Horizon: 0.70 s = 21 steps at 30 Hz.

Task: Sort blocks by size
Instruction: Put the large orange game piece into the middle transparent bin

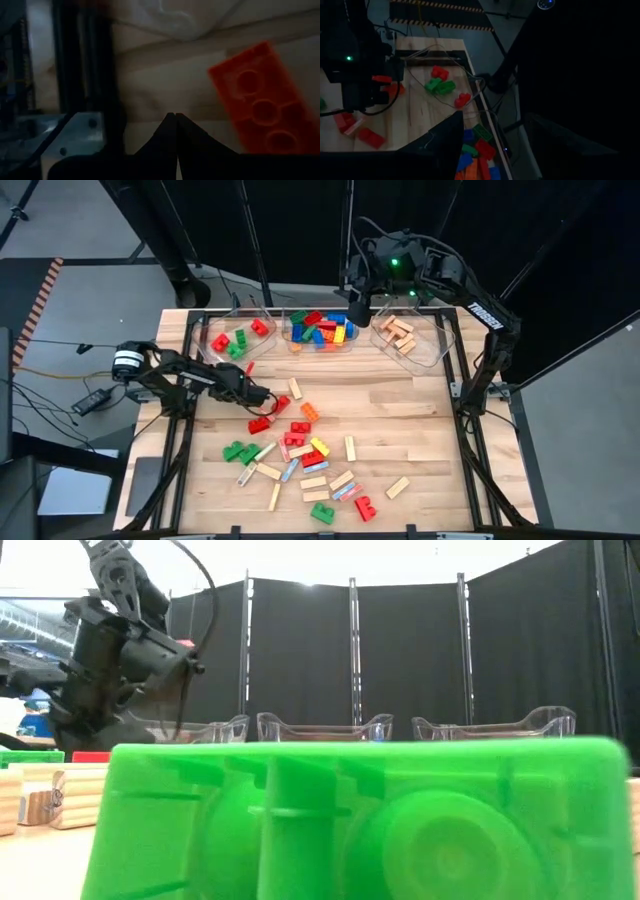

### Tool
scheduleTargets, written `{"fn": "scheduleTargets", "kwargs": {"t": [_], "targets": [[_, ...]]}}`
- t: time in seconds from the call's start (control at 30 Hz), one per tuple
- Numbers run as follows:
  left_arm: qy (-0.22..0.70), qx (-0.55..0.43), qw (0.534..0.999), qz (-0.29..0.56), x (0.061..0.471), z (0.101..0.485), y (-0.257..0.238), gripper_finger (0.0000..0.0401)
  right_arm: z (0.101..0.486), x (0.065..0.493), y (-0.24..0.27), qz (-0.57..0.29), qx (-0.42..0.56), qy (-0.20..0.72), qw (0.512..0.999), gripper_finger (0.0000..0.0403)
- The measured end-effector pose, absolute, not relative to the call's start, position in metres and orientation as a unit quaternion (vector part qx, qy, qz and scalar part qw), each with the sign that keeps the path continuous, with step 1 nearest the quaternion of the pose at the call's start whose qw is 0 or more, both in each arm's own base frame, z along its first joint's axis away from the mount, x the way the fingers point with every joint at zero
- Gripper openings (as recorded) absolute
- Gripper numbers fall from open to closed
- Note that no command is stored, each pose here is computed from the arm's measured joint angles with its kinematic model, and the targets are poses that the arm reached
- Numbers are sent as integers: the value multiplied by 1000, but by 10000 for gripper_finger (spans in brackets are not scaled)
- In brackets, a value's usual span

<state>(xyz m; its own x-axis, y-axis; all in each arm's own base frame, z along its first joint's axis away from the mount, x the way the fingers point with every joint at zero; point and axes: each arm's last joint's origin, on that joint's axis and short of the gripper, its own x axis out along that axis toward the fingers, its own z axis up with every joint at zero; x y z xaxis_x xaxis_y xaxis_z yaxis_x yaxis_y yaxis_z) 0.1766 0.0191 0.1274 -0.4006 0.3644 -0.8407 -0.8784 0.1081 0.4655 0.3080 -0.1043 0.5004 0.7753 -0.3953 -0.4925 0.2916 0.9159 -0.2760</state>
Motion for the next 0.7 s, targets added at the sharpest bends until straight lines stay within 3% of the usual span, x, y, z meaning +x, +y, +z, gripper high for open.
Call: {"fn": "scheduleTargets", "kwargs": {"t": [0.43, 0.7], "targets": [[539, -202, 678, 457, 228, 131, 19, 1, 500, 308, -104, -179, -92, 284, 938, 224], [403, -208, 831, 321, 281, 153, 19, 1, 500, 308, -104, -179, -87, 283, 938, 224]]}}
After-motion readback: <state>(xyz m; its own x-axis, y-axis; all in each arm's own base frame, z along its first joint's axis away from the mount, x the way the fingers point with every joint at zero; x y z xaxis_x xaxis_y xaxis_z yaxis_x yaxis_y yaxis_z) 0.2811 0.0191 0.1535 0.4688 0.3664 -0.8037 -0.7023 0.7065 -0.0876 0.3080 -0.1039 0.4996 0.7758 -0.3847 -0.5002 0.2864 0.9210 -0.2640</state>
